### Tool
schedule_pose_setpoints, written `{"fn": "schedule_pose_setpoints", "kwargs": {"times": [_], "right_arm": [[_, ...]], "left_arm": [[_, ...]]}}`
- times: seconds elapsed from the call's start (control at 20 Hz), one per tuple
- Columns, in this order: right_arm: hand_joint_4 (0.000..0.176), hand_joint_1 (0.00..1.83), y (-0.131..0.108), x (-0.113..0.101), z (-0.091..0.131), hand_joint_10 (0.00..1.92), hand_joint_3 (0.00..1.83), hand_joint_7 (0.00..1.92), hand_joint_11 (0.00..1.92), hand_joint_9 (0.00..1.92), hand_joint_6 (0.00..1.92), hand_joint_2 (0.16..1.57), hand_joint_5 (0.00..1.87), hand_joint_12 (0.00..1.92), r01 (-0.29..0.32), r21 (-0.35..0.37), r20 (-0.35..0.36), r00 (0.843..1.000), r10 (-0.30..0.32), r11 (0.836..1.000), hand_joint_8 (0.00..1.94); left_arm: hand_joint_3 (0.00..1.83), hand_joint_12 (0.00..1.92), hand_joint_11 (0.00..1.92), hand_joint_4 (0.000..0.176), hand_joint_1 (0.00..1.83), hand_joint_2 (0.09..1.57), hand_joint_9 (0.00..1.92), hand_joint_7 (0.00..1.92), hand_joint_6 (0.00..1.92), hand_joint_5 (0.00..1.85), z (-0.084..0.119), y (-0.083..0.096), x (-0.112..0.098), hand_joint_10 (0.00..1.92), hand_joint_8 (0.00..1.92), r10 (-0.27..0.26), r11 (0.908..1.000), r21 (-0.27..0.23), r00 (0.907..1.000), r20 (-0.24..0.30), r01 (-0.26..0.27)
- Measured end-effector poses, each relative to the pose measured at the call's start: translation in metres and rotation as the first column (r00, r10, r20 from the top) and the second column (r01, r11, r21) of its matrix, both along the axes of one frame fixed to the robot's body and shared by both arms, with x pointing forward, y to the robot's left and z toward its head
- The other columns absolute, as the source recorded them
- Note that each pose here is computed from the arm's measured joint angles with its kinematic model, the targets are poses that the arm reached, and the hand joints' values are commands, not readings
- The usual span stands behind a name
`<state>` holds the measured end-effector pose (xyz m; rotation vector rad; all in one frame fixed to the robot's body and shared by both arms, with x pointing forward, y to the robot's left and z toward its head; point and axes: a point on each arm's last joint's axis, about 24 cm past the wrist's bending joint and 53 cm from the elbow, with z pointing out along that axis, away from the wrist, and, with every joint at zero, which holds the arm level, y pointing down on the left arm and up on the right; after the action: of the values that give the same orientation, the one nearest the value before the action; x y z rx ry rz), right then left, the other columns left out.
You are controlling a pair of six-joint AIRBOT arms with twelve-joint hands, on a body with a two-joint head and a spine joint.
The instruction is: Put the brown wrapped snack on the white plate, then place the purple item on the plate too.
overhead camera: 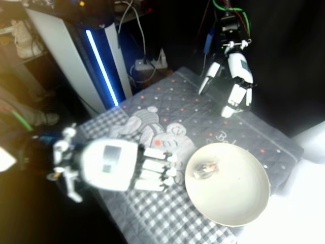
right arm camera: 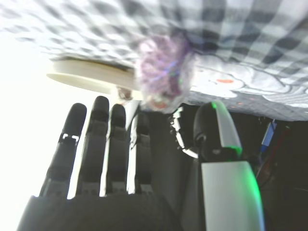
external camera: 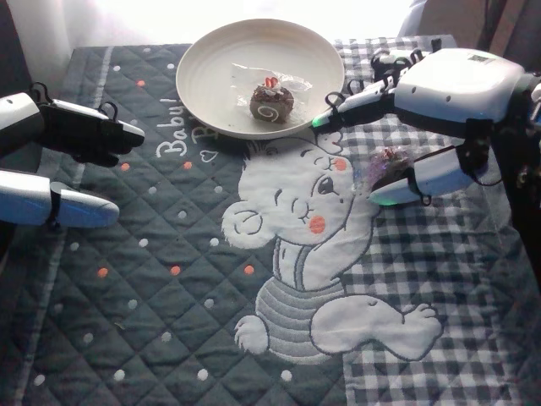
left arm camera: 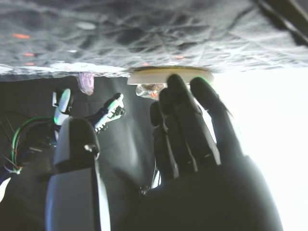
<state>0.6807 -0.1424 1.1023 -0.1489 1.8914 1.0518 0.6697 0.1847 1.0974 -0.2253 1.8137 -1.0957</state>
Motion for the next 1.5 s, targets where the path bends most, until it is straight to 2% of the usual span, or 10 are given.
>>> {"fn": "schedule_pose_setpoints", "kwargs": {"times": [0.1,0.2,0.4,0.5,0.7,0.75,1.0,1.2,1.4,1.5], "right_arm": [[0.038,0.94,-0.002,0.001,-0.001,1.42,0.0,0.65,0.32,0.36,0.0,0.98,0.55,1.84,0.006,-0.007,-0.002,1.0,-0.006,1.0,0.2],[0.058,0.93,-0.008,0.003,-0.004,1.12,0.0,0.56,0.24,0.37,0.0,0.99,0.54,1.67,0.018,-0.031,-0.006,1.0,-0.018,0.999,0.31],[0.071,1.02,-0.016,0.005,-0.013,1.46,0.0,0.38,0.28,0.39,0.0,0.96,0.57,1.83,0.033,-0.086,-0.015,0.999,-0.035,0.996,0.86],[0.043,1.04,-0.017,0.005,-0.016,1.51,0.0,0.44,0.4,0.44,0.0,0.95,0.59,1.84,0.033,-0.099,-0.016,0.999,-0.035,0.995,0.82],[0.0,1.12,-0.017,0.005,-0.017,1.74,0.0,0.69,0.52,0.64,0.04,0.98,0.94,1.92,0.034,-0.101,-0.019,0.999,-0.036,0.994,1.35],[0.0,1.12,-0.016,0.005,-0.017,1.81,0.0,0.82,0.57,0.72,0.61,1.04,1.08,1.92,0.033,-0.1,-0.02,0.999,-0.035,0.994,1.43],[0.0,1.27,-0.013,0.005,-0.016,1.49,0.0,0.91,0.72,0.83,0.49,1.12,1.13,1.78,0.031,-0.084,-0.021,0.999,-0.033,0.996,1.36],[0.0,1.28,-0.017,0.024,0.004,0.89,0.0,1.16,0.9,1.09,0.52,1.04,1.2,1.43,0.075,0.044,0.003,0.997,-0.075,0.996,0.8],[0.0,1.29,-0.002,0.058,0.048,1.45,0.0,1.14,0.7,0.95,0.08,1.02,1.37,1.73,0.099,0.178,0.078,0.99,-0.115,0.979,0.97],[0.0,1.38,0.02,0.081,0.078,0.91,0.0,1.44,0.81,1.11,0.45,0.99,1.24,1.22,0.099,0.26,0.121,0.984,-0.134,0.961,0.14]], "left_arm": [[0.0,1.3,0.32,0.0,0.81,0.92,0.78,0.72,0.0,0.67,0.0,-0.001,0.0,0.01,0.0,0.0,1.0,-0.002,1.0,0.0,0.0],[0.0,1.51,0.29,0.0,0.78,0.94,0.82,0.73,0.0,0.64,0.001,-0.002,-0.002,0.04,0.0,-0.004,0.9999,-0.01,1.0,0.0,0.004],[0.0,1.3,0.36,0.003,0.74,0.97,0.81,0.72,0.0,0.61,-0.002,0.0,-0.004,0.03,0.01,-0.003,0.9999,-0.013,1.0,-0.005,0.003],[0.0,1.28,0.39,0.01,0.75,0.97,0.83,0.72,0.0,0.61,-0.003,0.0,-0.004,0.03,0.01,-0.003,0.9999,-0.012,1.0,-0.008,0.003],[0.0,1.4,0.35,0.011,0.77,0.96,0.84,0.73,0.0,0.6,-0.003,0.0,-0.005,0.04,0.01,-0.001,0.9999,-0.016,0.9999,-0.01,0.001],[0.0,1.43,0.3,0.01,0.76,0.97,0.81,0.73,0.0,0.6,-0.003,0.0,-0.005,0.03,0.0,-0.002,0.9999,-0.016,0.9999,-0.01,0.002],[0.0,1.34,0.32,0.01,0.76,0.98,0.81,0.72,0.0,0.6,-0.003,0.0,-0.005,0.02,0.0,-0.002,0.9999,-0.016,0.9999,-0.011,0.002],[0.0,1.25,0.44,0.0,0.83,0.94,0.89,0.79,0.01,0.65,-0.004,0.0,-0.004,0.04,0.01,-0.001,0.9999,-0.015,1.0,-0.01,0.001],[0.0,1.21,0.45,0.0,0.82,0.93,0.88,0.77,0.01,0.69,-0.003,-0.002,0.001,0.03,0.0,0.002,0.9998,-0.018,1.0,-0.007,-0.002],[0.0,1.27,0.51,0.0,0.8,0.94,0.93,0.79,0.0,0.68,-0.003,-0.004,0.0,0.06,0.01,-0.006,0.9996,-0.026,1.0,-0.007,0.005]]}}
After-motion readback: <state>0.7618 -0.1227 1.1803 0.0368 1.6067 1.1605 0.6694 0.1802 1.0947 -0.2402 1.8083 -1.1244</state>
